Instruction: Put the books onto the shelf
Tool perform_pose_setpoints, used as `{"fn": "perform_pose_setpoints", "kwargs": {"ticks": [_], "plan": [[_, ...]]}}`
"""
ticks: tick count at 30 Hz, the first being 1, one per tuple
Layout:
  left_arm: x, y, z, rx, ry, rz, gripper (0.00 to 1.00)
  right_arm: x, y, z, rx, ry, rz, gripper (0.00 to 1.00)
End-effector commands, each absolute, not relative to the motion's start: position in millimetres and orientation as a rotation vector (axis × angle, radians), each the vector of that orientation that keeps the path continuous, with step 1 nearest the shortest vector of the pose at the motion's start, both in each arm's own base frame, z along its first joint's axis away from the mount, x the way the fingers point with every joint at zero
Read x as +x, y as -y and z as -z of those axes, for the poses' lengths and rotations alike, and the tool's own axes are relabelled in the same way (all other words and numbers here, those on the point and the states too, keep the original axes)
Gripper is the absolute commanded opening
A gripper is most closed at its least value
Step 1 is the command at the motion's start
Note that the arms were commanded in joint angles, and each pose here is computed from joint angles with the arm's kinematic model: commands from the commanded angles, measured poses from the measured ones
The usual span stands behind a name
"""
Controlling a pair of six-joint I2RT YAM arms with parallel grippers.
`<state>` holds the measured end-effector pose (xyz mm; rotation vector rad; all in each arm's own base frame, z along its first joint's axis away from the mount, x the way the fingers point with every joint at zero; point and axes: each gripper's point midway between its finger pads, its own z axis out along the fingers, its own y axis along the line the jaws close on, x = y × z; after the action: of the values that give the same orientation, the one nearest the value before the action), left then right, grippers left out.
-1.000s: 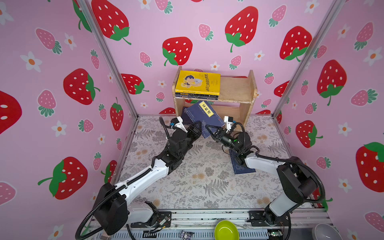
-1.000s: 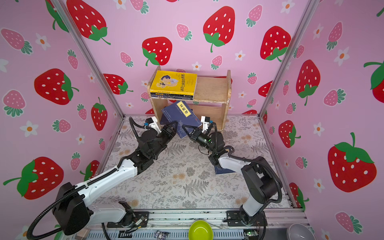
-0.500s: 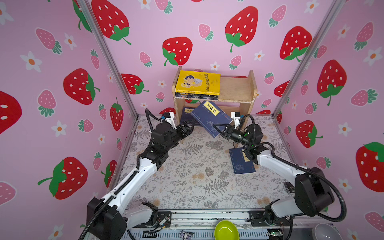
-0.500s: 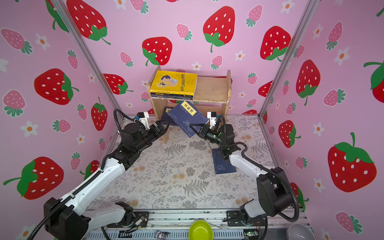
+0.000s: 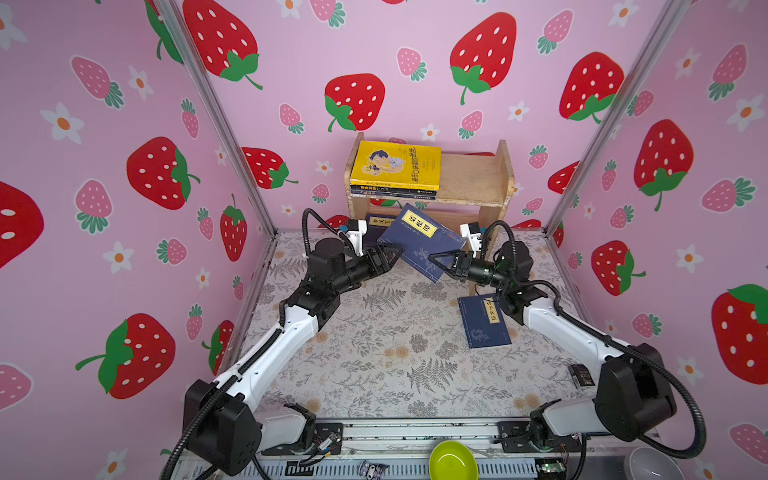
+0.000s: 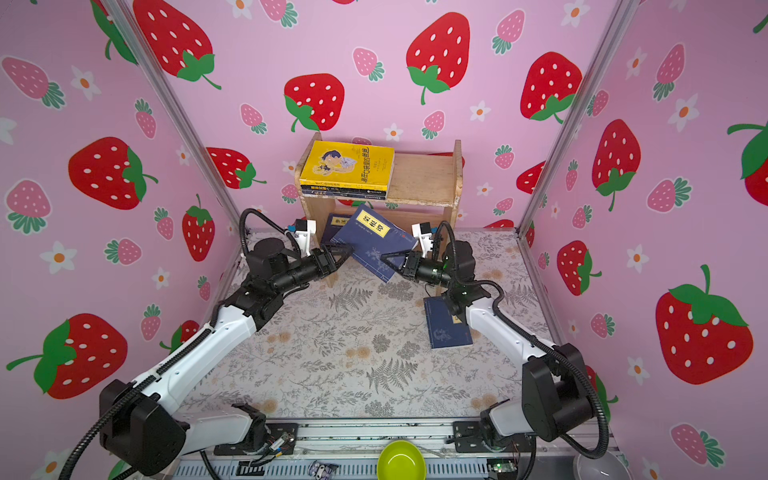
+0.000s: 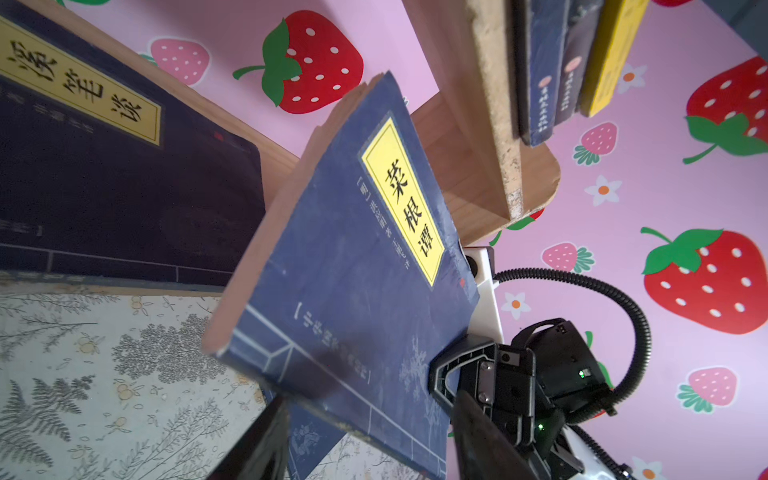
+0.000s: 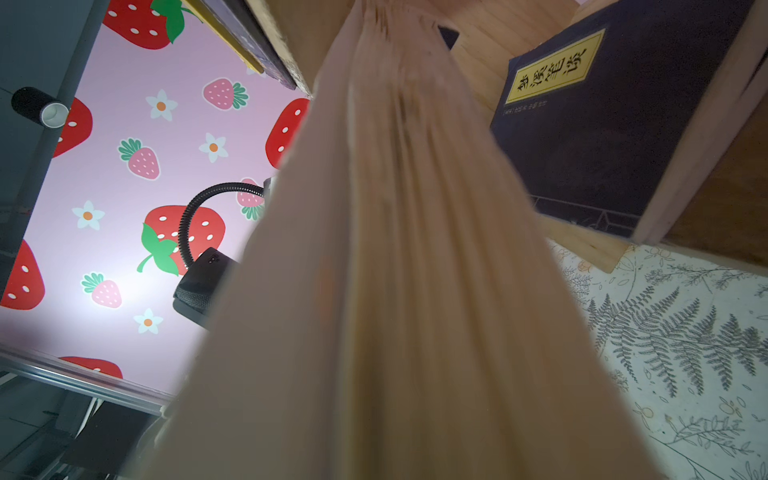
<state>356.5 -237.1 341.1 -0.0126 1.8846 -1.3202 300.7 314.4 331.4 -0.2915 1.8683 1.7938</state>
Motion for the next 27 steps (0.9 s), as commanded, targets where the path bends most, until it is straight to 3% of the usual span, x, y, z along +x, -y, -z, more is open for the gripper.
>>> {"fn": "perform_pose_setpoints", "kwargs": {"ticks": [1, 10, 14, 16, 17, 27], "plan": [[365.8, 236.2, -364.3, -0.040, -1.799, 1.352, 0.52, 293.8, -314.1, -363.8, -0.397, -1.758, -1.809, 0.12], [384.0, 231.2, -361.2, -0.175, -1.765, 1.368, 0.00, 301.3, -318.3, -361.2, -0.397, -1.760, -1.813, 0.16], [390.0, 220.1, -359.0, -0.274, -1.729, 1.346, 0.00, 315.1, -317.5, -363.7, -0.351, -1.731, -1.772, 0.37], [395.0, 210.2, -357.7, -0.360, -1.704, 1.330, 0.00, 328.0, -313.6, -366.4, -0.281, -1.705, -1.731, 0.60], [397.1, 205.9, -357.7, -0.400, -1.687, 1.326, 0.00, 333.6, -311.3, -367.5, -0.249, -1.688, -1.706, 0.64], [429.0, 180.6, -371.6, -0.608, -1.497, 1.347, 0.00, 384.1, -302.5, -349.3, -0.035, -1.741, -1.272, 0.69]]}}
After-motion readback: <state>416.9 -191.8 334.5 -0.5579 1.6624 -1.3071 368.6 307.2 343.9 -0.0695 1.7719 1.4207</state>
